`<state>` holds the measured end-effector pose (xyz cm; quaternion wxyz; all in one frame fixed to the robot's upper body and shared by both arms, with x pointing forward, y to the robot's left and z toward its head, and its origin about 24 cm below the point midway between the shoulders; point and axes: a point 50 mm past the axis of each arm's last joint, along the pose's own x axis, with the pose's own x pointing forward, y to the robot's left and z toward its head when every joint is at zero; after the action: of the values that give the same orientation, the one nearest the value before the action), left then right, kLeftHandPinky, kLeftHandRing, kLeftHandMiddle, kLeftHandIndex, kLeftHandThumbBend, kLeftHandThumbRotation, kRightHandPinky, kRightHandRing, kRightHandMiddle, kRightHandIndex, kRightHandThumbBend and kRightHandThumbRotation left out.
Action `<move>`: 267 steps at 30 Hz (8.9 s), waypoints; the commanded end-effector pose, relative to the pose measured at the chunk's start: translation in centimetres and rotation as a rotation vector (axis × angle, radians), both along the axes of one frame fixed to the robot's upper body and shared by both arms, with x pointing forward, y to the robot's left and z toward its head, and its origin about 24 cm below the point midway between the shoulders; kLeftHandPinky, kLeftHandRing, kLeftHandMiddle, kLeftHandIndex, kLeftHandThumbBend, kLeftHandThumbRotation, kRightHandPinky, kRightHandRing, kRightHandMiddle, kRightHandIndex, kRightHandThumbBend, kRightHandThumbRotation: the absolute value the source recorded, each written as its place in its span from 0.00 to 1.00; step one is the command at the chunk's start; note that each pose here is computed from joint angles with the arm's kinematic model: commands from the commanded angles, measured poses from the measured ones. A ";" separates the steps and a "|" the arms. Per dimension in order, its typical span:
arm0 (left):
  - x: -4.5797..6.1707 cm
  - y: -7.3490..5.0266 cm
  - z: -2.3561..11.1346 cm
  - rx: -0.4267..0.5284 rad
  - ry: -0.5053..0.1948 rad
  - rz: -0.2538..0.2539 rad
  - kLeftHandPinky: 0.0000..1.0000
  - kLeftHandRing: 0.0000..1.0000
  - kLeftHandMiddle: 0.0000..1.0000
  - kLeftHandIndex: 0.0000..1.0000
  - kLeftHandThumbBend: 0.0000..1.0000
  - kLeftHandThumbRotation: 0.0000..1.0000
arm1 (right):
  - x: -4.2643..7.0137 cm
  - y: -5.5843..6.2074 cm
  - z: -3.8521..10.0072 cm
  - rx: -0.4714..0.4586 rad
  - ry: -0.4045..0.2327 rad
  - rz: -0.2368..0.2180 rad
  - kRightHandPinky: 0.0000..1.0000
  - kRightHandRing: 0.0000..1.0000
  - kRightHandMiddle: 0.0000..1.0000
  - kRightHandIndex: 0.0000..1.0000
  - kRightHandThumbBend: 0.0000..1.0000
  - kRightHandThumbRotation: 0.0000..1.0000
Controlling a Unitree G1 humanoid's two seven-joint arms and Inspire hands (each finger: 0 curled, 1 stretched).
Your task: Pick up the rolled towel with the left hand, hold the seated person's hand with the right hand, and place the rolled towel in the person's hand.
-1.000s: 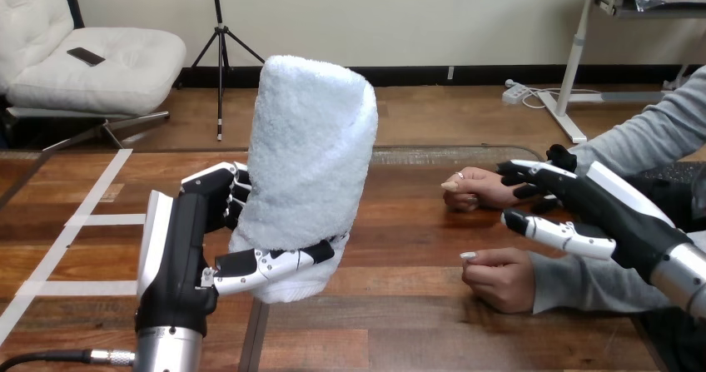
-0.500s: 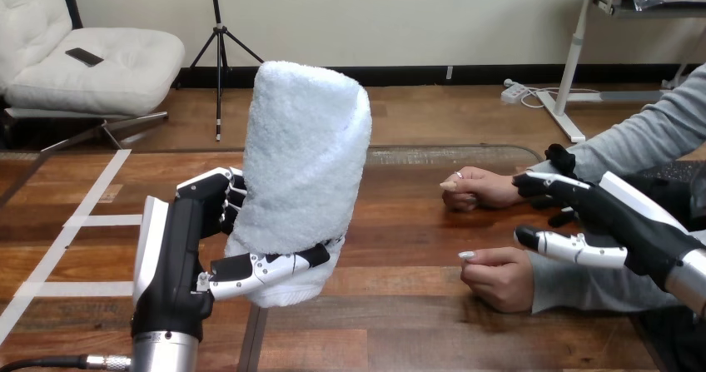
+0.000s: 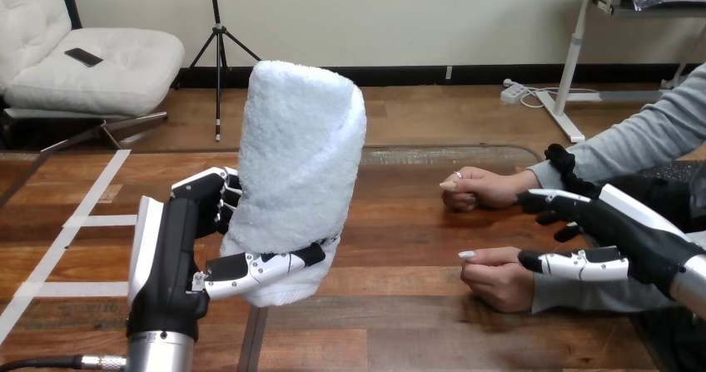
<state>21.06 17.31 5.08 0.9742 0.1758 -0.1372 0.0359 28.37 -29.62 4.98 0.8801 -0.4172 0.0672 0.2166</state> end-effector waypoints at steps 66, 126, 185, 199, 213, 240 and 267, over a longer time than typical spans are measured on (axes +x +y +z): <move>0.8 -0.2 2.7 0.007 -0.153 -0.044 0.26 0.30 0.35 0.39 0.66 0.00 | 2.2 -0.2 3.6 -0.236 -0.048 0.056 0.80 0.87 0.88 0.86 1.00 0.00; 0.6 0.0 2.7 0.000 -0.172 -0.059 0.27 0.31 0.35 0.39 0.65 0.00 | 3.0 0.8 1.2 -0.443 -0.136 0.084 0.62 0.69 0.70 0.69 0.97 0.03; 0.5 0.1 2.8 0.010 -0.181 -0.060 0.28 0.31 0.35 0.39 0.65 0.00 | 3.2 0.1 0.6 -0.475 -0.084 0.047 0.50 0.55 0.60 0.59 0.89 0.00; 0.5 0.1 2.8 0.008 -0.183 -0.063 0.28 0.32 0.36 0.39 0.65 0.00 | 3.2 0.2 0.5 -0.464 -0.081 0.053 0.45 0.50 0.55 0.55 0.78 0.00; 0.5 0.2 2.8 0.015 -0.185 -0.067 0.28 0.32 0.35 0.39 0.64 0.00 | 3.1 0.4 0.6 -0.450 -0.107 0.070 0.39 0.44 0.52 0.52 0.66 0.00; 0.6 0.1 2.9 0.007 -0.183 -0.070 0.28 0.32 0.36 0.39 0.65 0.00 | 3.0 0.8 0.7 -0.401 -0.163 0.073 0.33 0.38 0.45 0.47 0.57 0.00; 0.7 0.0 3.0 -0.003 -0.178 -0.069 0.28 0.32 0.36 0.39 0.65 0.00 | 3.1 1.0 0.8 -0.394 -0.193 0.085 0.28 0.33 0.39 0.39 0.50 0.00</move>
<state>20.81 17.64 5.88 0.9674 0.1820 -0.1755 0.0115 29.70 -29.61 3.66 0.7669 -0.6029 0.0566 0.2124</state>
